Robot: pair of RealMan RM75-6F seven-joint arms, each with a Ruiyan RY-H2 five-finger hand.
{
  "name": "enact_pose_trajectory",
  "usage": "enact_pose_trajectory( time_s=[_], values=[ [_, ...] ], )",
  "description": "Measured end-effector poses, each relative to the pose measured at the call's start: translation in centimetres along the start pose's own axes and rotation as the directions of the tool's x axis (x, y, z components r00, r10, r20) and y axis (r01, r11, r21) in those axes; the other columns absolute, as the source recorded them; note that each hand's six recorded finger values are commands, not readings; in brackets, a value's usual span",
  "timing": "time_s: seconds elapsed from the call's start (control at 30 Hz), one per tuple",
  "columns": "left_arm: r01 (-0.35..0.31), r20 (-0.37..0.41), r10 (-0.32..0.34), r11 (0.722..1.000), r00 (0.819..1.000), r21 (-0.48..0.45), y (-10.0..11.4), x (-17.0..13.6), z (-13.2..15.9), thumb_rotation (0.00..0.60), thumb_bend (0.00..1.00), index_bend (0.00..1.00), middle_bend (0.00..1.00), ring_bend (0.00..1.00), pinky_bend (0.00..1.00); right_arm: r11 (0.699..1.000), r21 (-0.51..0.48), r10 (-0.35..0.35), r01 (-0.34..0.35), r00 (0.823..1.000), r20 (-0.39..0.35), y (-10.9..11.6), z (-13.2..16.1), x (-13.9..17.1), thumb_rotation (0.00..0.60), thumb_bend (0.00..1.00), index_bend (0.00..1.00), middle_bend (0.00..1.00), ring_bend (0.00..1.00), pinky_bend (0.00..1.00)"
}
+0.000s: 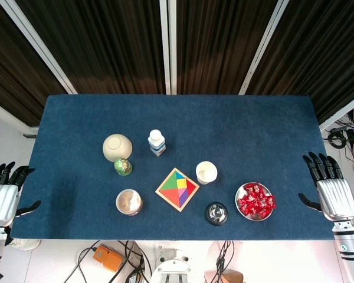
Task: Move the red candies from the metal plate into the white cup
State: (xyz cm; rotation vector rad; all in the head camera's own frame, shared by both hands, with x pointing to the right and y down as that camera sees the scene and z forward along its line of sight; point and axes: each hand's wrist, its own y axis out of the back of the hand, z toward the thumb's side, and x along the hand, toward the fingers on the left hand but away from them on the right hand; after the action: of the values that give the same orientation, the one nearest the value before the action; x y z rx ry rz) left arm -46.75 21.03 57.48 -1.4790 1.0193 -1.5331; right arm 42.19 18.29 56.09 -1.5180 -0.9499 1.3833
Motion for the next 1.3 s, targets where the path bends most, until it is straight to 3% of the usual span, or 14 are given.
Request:
enact_pose_trajectory(
  time_s=[0.13, 0.2, 0.27, 0.37, 0.5, 0.63, 0.83, 1.3],
  values=[
    [0.002, 0.005, -0.002, 1.000, 1.000, -0.005, -0.5, 0.1, 0.0, 0.600, 0.02, 0.21, 0.17, 0.03, 0.00, 1.000, 0.003, -0.007, 0.007, 0.999, -0.032, -0.4, 0.6, -0.2, 0.600, 0.33, 0.00, 0.15, 0.13, 0.25],
    [-0.001, 0.010, 0.001, 1.000, 1.000, -0.005, -0.5, 0.1, 0.1, 0.600, 0.02, 0.21, 0.17, 0.03, 0.00, 1.000, 0.016, 0.002, -0.001, 0.999, -0.047, -0.7, 0.9, -0.3, 0.600, 0.33, 0.01, 0.24, 0.28, 0.37],
    [-0.007, 0.016, 0.007, 1.000, 1.000, -0.006, -0.4, 0.2, 0.2, 0.600, 0.02, 0.21, 0.17, 0.03, 0.00, 0.999, 0.040, 0.020, -0.017, 0.997, -0.073, -1.1, 1.5, -0.4, 0.600, 0.33, 0.05, 0.40, 0.51, 0.60],
    [-0.015, 0.022, 0.015, 1.000, 1.000, -0.013, -0.3, 0.2, 0.5, 0.600, 0.02, 0.21, 0.17, 0.03, 0.00, 0.997, 0.056, 0.067, -0.060, 0.991, -0.118, -2.3, 2.7, -0.6, 0.600, 0.33, 0.13, 0.59, 0.73, 0.82],
    [-0.015, 0.022, 0.016, 1.000, 1.000, -0.014, -0.4, 0.1, 0.6, 0.600, 0.02, 0.21, 0.17, 0.03, 0.00, 0.986, 0.083, 0.160, -0.147, 0.972, -0.174, -4.5, 4.2, -0.9, 0.600, 0.33, 0.23, 0.73, 0.89, 0.98],
    [-0.018, 0.016, 0.019, 1.000, 1.000, -0.014, -0.3, -0.2, 0.4, 0.600, 0.02, 0.21, 0.17, 0.03, 0.00, 0.962, 0.130, 0.264, -0.239, 0.938, -0.226, -7.2, 5.8, -1.5, 0.600, 0.39, 0.33, 0.81, 0.97, 1.00],
    [-0.021, 0.004, 0.021, 1.000, 1.000, -0.017, -0.3, -0.5, 0.0, 0.600, 0.02, 0.21, 0.17, 0.03, 0.00, 0.941, 0.178, 0.327, -0.286, 0.903, -0.279, -9.6, 8.0, -2.7, 0.600, 0.43, 0.40, 0.86, 1.00, 1.00],
    [-0.027, -0.009, 0.027, 0.999, 1.000, -0.020, -0.4, -0.6, -0.6, 0.600, 0.02, 0.21, 0.17, 0.02, 0.00, 0.921, 0.209, 0.380, -0.328, 0.875, -0.300, -11.0, 9.4, -3.5, 0.600, 0.53, 0.44, 0.86, 1.00, 1.00]
  ],
)
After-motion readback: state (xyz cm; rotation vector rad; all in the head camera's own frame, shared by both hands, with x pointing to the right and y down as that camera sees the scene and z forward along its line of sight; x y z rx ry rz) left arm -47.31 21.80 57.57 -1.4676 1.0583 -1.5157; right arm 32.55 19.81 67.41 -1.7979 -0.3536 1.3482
